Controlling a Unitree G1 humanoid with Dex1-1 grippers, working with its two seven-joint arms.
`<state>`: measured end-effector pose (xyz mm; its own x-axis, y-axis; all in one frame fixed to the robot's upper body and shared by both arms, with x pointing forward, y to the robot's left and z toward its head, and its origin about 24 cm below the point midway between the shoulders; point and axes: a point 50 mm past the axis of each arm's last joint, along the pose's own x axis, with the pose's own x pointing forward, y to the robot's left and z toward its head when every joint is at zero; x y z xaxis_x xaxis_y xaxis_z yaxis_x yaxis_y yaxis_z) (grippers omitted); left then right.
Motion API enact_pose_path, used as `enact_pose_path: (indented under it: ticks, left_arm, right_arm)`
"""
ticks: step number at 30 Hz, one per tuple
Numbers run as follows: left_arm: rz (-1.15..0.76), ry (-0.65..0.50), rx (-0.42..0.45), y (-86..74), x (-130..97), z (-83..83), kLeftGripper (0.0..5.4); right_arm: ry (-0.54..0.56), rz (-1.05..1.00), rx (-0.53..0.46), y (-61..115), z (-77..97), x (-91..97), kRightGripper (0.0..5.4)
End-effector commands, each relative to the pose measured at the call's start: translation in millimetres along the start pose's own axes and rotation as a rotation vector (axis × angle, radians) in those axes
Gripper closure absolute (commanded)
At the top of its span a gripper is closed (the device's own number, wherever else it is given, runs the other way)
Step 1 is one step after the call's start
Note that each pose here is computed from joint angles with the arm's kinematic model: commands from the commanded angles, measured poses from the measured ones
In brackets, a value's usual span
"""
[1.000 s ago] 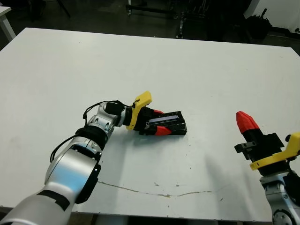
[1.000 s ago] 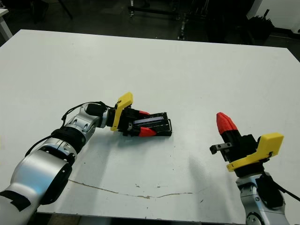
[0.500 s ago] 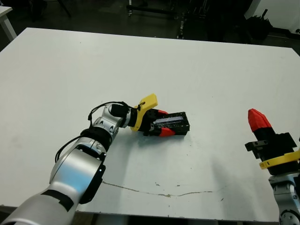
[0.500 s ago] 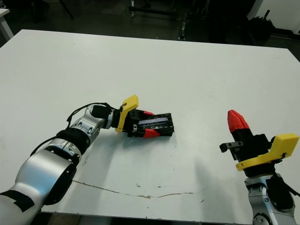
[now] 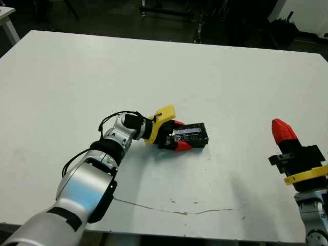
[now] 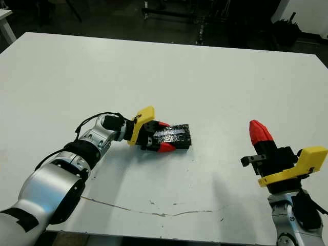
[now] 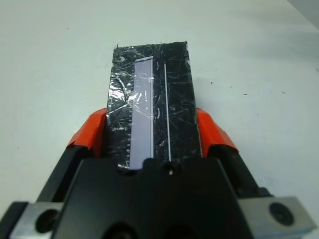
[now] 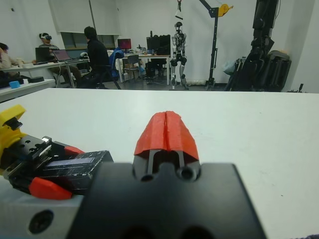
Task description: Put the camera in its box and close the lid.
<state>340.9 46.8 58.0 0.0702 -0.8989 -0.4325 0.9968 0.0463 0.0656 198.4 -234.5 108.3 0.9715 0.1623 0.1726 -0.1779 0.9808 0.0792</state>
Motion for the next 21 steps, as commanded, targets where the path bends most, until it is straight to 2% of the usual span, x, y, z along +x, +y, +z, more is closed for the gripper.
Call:
enact_pose_path:
  ticks: [1, 9, 21]
  left_arm:
    - [-0.249, 0.012, -0.014, -52.9, 75.2, 7.8, 1.07]
    - [-0.248, 0.011, -0.028, -52.1, 74.1, 7.2, 0.06]
    - [-0.222, -0.001, -0.042, -50.6, 73.7, 6.9, 0.01]
  right_arm:
    - [0.005, 0.001, -0.027, -3.6, 2.8, -3.4, 5.40]
    - [0.005, 0.010, -0.022, -2.8, 2.3, -3.3, 5.40]
    - [0.008, 0.012, -0.024, -1.4, 1.0, -3.7, 5.40]
